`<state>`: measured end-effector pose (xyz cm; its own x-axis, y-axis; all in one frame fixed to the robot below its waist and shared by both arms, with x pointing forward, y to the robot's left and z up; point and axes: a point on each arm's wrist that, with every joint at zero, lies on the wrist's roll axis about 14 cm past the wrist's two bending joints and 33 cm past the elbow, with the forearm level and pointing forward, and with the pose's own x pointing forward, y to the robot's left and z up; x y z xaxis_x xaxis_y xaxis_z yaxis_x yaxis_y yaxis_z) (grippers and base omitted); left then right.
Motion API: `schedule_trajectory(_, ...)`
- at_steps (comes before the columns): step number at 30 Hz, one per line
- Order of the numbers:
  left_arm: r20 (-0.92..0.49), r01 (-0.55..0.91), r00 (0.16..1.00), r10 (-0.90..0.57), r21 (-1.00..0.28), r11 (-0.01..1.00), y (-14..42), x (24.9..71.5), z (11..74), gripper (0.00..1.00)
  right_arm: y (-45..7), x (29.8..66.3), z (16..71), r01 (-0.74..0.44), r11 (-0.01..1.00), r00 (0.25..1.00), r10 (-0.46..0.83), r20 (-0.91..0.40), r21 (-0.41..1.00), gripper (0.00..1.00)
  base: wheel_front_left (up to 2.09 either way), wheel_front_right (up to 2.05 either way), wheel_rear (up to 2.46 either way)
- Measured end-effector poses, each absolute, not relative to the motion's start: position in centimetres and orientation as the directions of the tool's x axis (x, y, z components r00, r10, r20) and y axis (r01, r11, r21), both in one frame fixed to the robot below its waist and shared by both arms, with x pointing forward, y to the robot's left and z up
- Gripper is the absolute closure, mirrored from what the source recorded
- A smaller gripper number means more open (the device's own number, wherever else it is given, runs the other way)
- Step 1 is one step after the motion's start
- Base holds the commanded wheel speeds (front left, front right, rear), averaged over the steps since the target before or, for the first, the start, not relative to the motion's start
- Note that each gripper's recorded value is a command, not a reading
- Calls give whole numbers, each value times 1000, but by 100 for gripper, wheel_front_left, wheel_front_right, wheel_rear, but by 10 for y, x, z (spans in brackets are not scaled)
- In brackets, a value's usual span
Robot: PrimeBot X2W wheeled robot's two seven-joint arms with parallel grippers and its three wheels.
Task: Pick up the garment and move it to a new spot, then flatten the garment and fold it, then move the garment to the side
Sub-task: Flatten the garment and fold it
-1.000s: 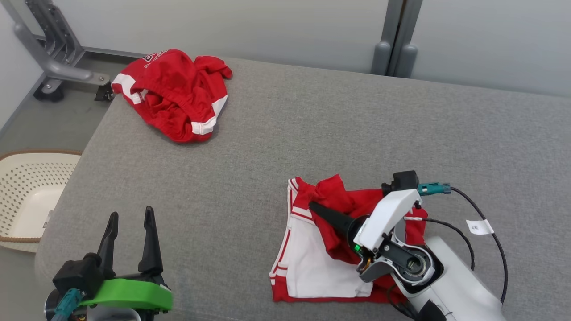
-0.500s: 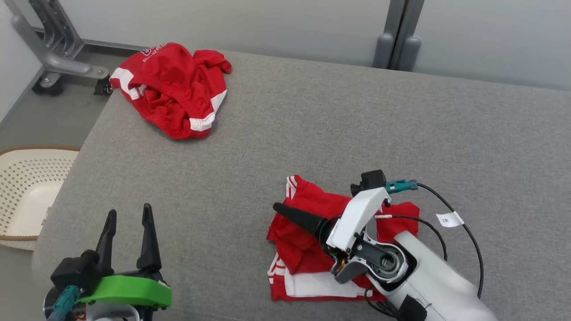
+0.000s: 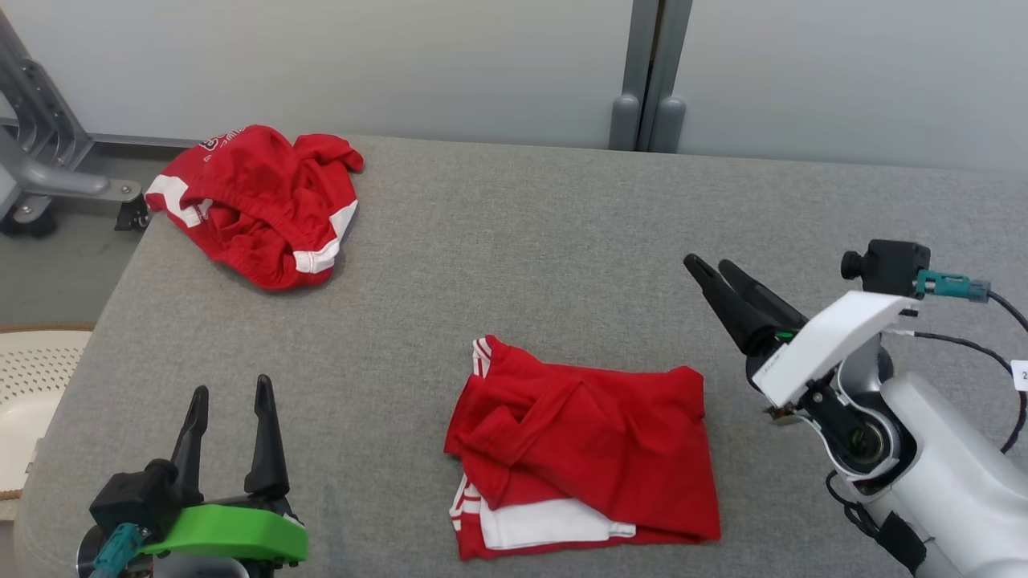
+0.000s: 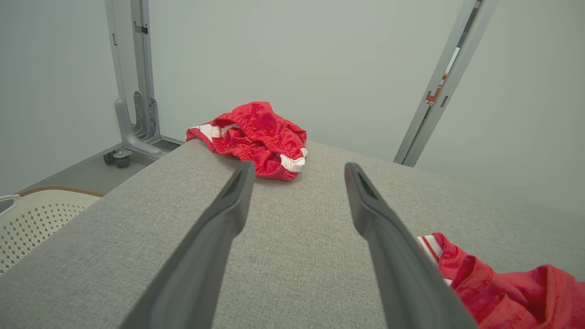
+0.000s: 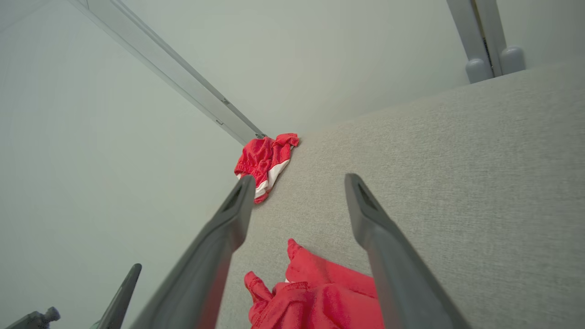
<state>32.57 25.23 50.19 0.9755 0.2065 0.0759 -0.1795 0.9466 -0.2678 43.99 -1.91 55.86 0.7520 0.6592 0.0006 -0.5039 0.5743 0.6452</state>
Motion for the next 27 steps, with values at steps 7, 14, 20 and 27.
schedule_trajectory(7,80,-159,979,187,-268,950,246,328,503,0,-39,432,501,-462,734,790,596,-146,497,49,0,0,0)
schedule_trajectory(14,76,-168,978,195,-267,949,248,325,502,0,-4,409,454,-462,733,684,653,-326,499,100,0,0,0)
schedule_trajectory(20,68,-200,972,225,-268,943,257,318,500,0,44,379,436,-523,665,541,743,-395,534,100,0,0,0)
schedule_trajectory(27,53,-216,970,238,-269,939,262,322,496,0,84,375,430,-577,611,454,792,-409,543,100,0,0,0)
